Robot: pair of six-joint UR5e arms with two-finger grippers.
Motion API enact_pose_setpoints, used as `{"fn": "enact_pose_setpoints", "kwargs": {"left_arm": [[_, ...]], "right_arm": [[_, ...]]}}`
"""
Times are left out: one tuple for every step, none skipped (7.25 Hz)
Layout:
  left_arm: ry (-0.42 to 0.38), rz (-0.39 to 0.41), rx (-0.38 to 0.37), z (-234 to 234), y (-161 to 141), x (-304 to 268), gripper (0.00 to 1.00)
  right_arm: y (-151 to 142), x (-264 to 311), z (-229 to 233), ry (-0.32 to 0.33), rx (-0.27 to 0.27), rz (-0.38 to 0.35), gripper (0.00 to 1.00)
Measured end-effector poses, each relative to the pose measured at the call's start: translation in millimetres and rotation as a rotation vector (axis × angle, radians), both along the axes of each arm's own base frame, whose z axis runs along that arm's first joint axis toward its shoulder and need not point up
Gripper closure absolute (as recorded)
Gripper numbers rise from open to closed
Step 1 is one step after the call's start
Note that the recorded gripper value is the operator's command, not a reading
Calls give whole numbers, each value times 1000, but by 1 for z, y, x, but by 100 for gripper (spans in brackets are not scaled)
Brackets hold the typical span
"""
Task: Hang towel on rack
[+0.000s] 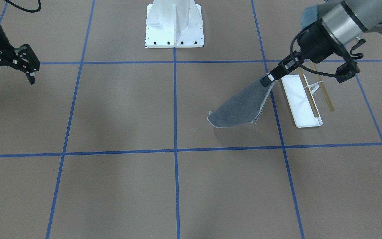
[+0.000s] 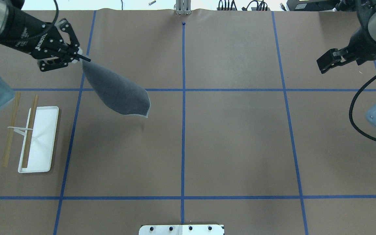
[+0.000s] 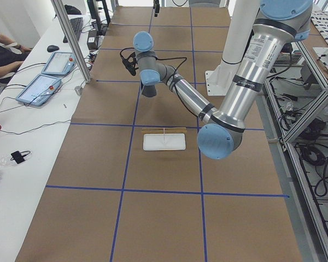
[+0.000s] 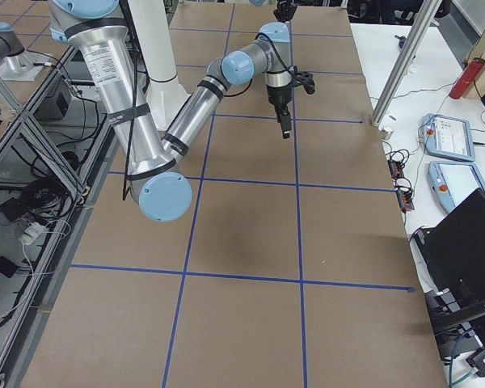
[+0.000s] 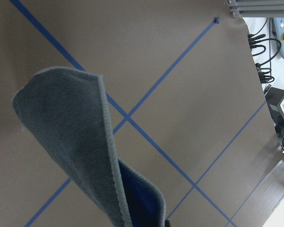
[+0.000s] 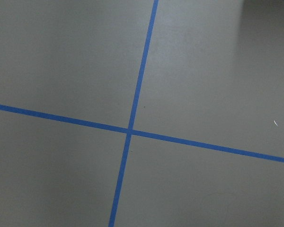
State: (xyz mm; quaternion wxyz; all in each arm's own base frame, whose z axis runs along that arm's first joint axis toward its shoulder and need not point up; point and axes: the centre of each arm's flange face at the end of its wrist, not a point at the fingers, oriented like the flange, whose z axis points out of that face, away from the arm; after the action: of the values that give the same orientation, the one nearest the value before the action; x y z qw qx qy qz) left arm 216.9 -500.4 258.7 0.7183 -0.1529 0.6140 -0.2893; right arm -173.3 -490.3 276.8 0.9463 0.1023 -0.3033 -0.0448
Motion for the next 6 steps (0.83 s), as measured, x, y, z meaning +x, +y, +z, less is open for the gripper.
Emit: {"fn": "enact_pose_setpoints", "kwargs": {"left_arm": [[-41,4,26,38,14,-19,100],[-82,10,54,74,28,-39,100],[-121,21,86,108,39,-60,100],[-158,35,120,143,51,-83,100],[-188,43,145,172,65,-104,100],[-218,53,171,198,79,-121,100]], "right_arm": [[-12,7,12,-9,-37,-2,0],[-21,15,21,-20,-65,-5,0],[-26,21,28,-28,-81,-7,0],[-29,25,31,-35,-91,-8,0],[-30,26,32,-45,-99,-10,0],[-30,27,33,-52,-105,-10,0]]}}
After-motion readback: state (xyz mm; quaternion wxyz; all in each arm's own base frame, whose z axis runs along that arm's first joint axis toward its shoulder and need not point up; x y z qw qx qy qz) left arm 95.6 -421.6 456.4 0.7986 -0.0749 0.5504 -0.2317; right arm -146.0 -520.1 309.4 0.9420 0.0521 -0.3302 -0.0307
